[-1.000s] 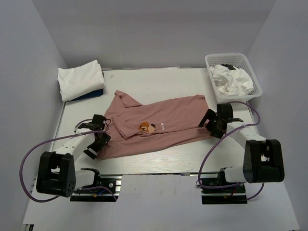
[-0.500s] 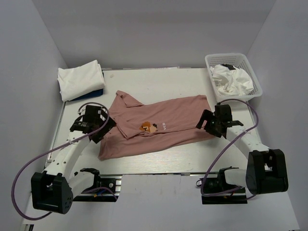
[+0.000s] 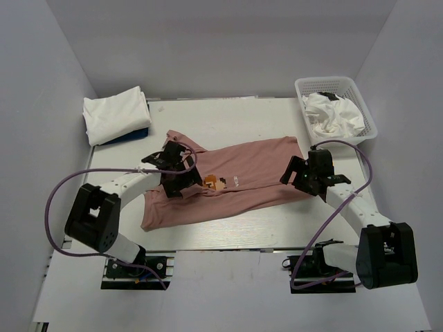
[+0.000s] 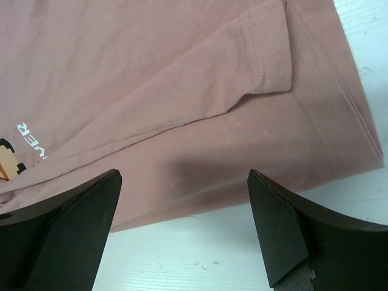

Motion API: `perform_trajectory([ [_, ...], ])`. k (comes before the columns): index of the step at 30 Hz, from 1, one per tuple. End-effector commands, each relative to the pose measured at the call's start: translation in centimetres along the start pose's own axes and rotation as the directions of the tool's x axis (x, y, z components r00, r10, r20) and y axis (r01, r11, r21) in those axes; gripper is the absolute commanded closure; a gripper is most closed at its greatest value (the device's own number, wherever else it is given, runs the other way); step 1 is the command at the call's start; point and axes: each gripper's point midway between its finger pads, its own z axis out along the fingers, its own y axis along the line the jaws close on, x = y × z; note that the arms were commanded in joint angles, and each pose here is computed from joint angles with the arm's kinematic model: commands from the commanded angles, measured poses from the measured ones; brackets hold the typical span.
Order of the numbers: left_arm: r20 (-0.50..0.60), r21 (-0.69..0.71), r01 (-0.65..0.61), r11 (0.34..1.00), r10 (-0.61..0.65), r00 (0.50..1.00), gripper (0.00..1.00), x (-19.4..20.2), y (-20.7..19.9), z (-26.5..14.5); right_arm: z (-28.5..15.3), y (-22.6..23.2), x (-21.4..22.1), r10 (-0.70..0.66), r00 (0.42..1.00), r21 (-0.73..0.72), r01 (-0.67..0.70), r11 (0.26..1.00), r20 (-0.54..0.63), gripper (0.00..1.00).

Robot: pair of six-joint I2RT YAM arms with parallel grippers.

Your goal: Fold and stack the t-shirts

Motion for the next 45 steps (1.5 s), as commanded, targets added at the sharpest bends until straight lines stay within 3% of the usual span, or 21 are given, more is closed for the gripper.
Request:
perform_trajectory([
  [1,0.059,-0.016,-0.025,1.000,0.026,0.998,0.00,-1.3,-1.0,-0.2,-0.3,0.4,-0.6,0.000,1.000,-0.016,0.001,1.000,0.031,0.10],
  [6,0.052,-0.065,-0.041,0.997,0.044,0.998,0.00,-1.2,-0.9,1.1,-0.1,0.3,-0.4,0.006,1.000,-0.012,-0.006,1.000,0.020,0.10],
  [10,0.057,-0.010,-0.043,0.999,0.043,0.997,0.00,-1.7,-2.3,1.7,-0.1,0.5,-0.3,0.007,1.000,-0.022,-0.007,1.000,0.018,0.10],
  [12,0.071,0.023,-0.054,0.998,0.052,0.996,0.10,-2.3,-3.2,1.8,-0.1,0.5,-0.3,0.006,1.000,-0.023,-0.005,1.000,0.021,0.10],
  [15,0.131,0.045,-0.083,0.996,0.076,0.988,0.34,-4.3,-4.9,1.1,-0.2,0.6,-0.5,0.007,1.000,-0.034,-0.006,0.999,0.028,0.10],
  [16,0.164,0.062,-0.098,0.993,0.086,0.983,0.34,-5.5,-6.1,0.3,-0.2,0.8,-0.5,0.002,1.000,-0.037,-0.001,0.999,0.026,0.10],
  [18,0.171,0.044,-0.143,0.989,0.133,0.976,0.31,-6.3,-6.4,0.6,-0.1,0.7,-0.3,0.002,1.000,-0.035,-0.002,0.999,0.017,0.10],
  [22,0.179,-0.056,-0.191,0.980,0.198,0.964,0.10,-9.0,-7.2,1.6,-0.1,0.5,-0.3,0.001,1.000,-0.023,-0.001,1.000,0.009,0.10],
  [27,0.154,-0.184,-0.220,0.958,0.249,0.956,0.06,-11.0,-6.9,2.6,0.0,0.4,-0.1,-0.004,1.000,-0.016,0.004,1.000,-0.001,0.10],
  [30,0.188,-0.199,-0.231,0.952,0.269,0.945,0.03,-11.8,-6.9,0.7,0.0,0.4,0.0,-0.007,1.000,-0.023,0.007,1.000,-0.001,0.10],
  [33,0.166,-0.189,-0.236,0.953,0.268,0.949,0.00,-9.3,-4.7,-0.9,0.1,0.7,0.3,-0.020,1.000,-0.041,0.019,0.999,-0.019,0.10],
  [34,0.239,-0.120,-0.218,0.969,0.241,0.941,0.00,-9.5,-5.5,-3.6,0.1,1.1,0.2,-0.023,1.000,-0.055,0.022,0.998,-0.019,0.10],
  [36,0.209,-0.076,-0.215,0.974,0.227,0.951,0.00,-6.4,-3.5,-3.8,0.3,0.8,0.4,-0.017,0.999,-0.052,0.015,0.999,-0.028,0.10],
  [37,0.275,0.003,-0.212,0.977,0.203,0.940,0.00,-6.4,-4.2,-5.8,0.4,1.0,0.5,-0.021,0.999,-0.060,0.019,0.998,-0.033,0.10],
  [38,0.217,0.018,-0.219,0.975,0.210,0.953,0.00,-3.7,-2.3,-4.3,0.4,1.1,0.5,-0.022,0.999,-0.064,0.020,0.998,-0.035,0.10],
  [39,0.244,0.065,-0.215,0.974,0.194,0.950,0.00,-3.5,-2.6,-4.1,0.5,1.3,0.7,-0.020,0.999,-0.075,0.017,0.997,-0.042,0.10],
  [41,0.186,0.074,-0.208,0.975,0.192,0.964,0.00,-1.2,-1.1,-2.7,0.6,1.5,0.7,-0.024,0.999,-0.082,0.020,0.996,-0.043,0.10],
  [45,0.108,0.075,-0.226,0.971,0.217,0.970,0.00,0.0,-1.2,-0.1,0.6,1.6,0.7,-0.022,0.999,-0.089,0.019,0.996,-0.042,0.10],
])
